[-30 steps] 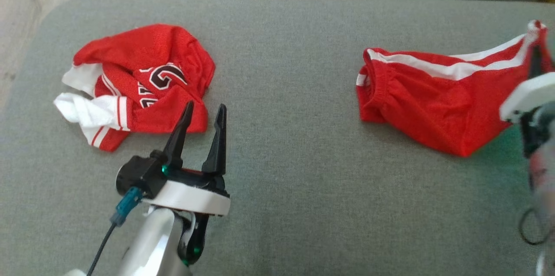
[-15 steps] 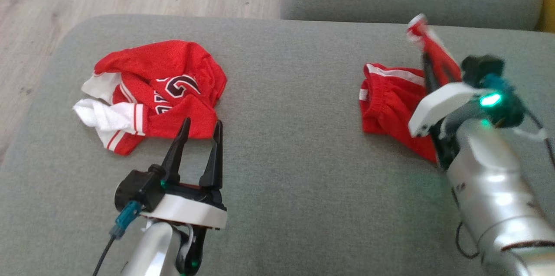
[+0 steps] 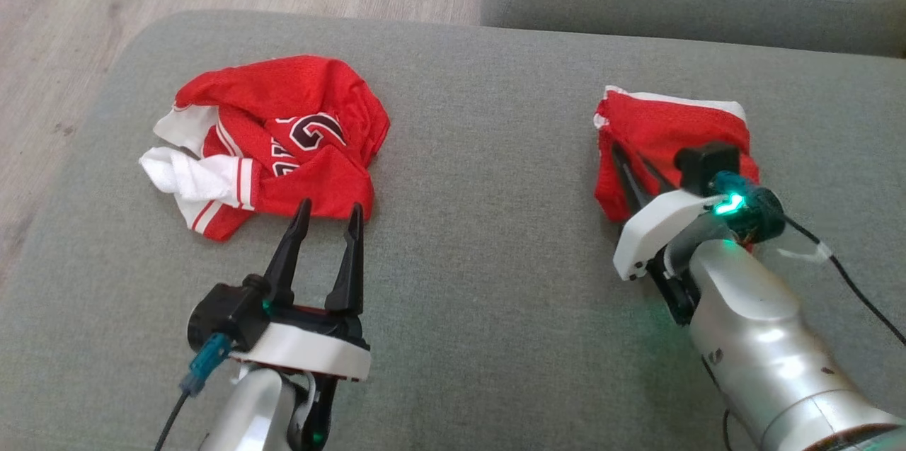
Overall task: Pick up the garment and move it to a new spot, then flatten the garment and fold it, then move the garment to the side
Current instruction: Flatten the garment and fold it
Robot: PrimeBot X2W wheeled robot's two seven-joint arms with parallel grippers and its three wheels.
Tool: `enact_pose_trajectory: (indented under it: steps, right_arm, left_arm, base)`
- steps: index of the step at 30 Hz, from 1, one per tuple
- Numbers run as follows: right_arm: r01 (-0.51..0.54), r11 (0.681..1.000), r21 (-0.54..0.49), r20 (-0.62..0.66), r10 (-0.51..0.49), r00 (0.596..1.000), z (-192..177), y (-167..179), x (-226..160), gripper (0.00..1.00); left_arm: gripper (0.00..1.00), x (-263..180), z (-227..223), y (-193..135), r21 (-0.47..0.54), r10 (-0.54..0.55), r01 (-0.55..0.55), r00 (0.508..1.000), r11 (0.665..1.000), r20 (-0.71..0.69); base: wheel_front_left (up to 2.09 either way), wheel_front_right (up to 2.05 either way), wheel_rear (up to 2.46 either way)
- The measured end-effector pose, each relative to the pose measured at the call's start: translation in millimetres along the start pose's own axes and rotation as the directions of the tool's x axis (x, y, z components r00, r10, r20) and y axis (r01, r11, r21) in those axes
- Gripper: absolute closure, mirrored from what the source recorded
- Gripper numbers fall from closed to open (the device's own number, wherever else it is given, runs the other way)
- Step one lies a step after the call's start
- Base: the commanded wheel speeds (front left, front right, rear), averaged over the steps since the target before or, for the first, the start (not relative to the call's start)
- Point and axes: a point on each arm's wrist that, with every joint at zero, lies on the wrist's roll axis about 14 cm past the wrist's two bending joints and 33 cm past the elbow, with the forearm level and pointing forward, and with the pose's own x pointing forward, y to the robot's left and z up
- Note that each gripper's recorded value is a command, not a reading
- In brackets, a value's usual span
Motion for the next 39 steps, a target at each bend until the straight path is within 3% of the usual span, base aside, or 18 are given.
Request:
enact_pose_trajectory:
  steps: [5, 6, 7, 14, 19, 23, 25, 31, 39]
  right_arm:
    - [-0.050, 0.998, -0.039, -0.059, 0.048, 0.997, -16.5, 12.6, -1.0, 1.00]
    - [-0.054, 0.998, -0.045, -0.076, 0.050, 0.996, -21.0, 13.1, -2.3, 0.17]
    - [-0.056, 0.997, -0.044, -0.082, 0.052, 0.995, -23.2, 13.5, -3.4, 0.00]
    - [-0.038, 0.999, -0.032, -0.060, 0.036, 0.998, -18.4, 7.9, -13.7, 0.00]
    - [0.053, 0.998, 0.027, 0.066, -0.055, 0.996, 17.5, -21.7, -23.5, 0.00]
    - [0.173, 0.985, 0.024, 0.252, -0.174, 0.952, 74.9, -72.0, -46.2, 0.00]
    - [0.238, 0.971, 0.017, 0.300, -0.232, 0.925, 84.3, -92.9, -64.6, 0.00]
    - [0.386, 0.921, 0.055, 0.300, -0.383, 0.873, 52.1, -122.2, -118.0, 0.00]
    - [0.499, 0.862, 0.091, 0.282, -0.503, 0.817, 25.9, -137.9, -160.6, 0.00]
  left_arm:
    - [0.00, 1.6, -3.4, -0.3, -0.002, -0.002, 0.002, 1.000, 1.000, -0.010]
    - [0.00, 2.1, -3.8, -0.8, -0.002, -0.003, 0.003, 1.000, 1.000, -0.011]
    - [0.00, 2.5, -4.0, -1.4, -0.003, -0.005, 0.005, 1.000, 1.000, -0.011]
    - [0.00, 9.2, -3.5, -13.6, -0.007, -0.044, 0.044, 0.999, 0.999, -0.008]
    - [0.00, 16.9, 4.6, -26.3, -0.010, -0.083, 0.083, 0.996, 0.997, 0.020]
    - [0.00, 23.7, 10.4, -40.6, -0.014, -0.125, 0.126, 0.991, 0.992, 0.040]
    - [0.00, 26.6, 10.7, -47.5, -0.016, -0.145, 0.146, 0.989, 0.989, 0.042]
    - [0.00, 34.8, 10.1, -66.6, -0.023, -0.200, 0.201, 0.979, 0.979, 0.044]
    - [0.00, 39.5, -0.4, -77.4, -0.038, -0.229, 0.230, 0.973, 0.972, 0.019]
  base:
    - [0.00, 0.00, 0.00]
    - [0.00, 0.00, 0.00]
    - [0.00, 0.00, 0.00]
    - [0.00, 0.00, 0.00]
    - [0.00, 0.00, 0.00]
    - [0.00, 0.00, 0.00]
    - [0.00, 0.00, 0.00]
    - [0.00, 0.00, 0.00]
    - [0.00, 0.00, 0.00]
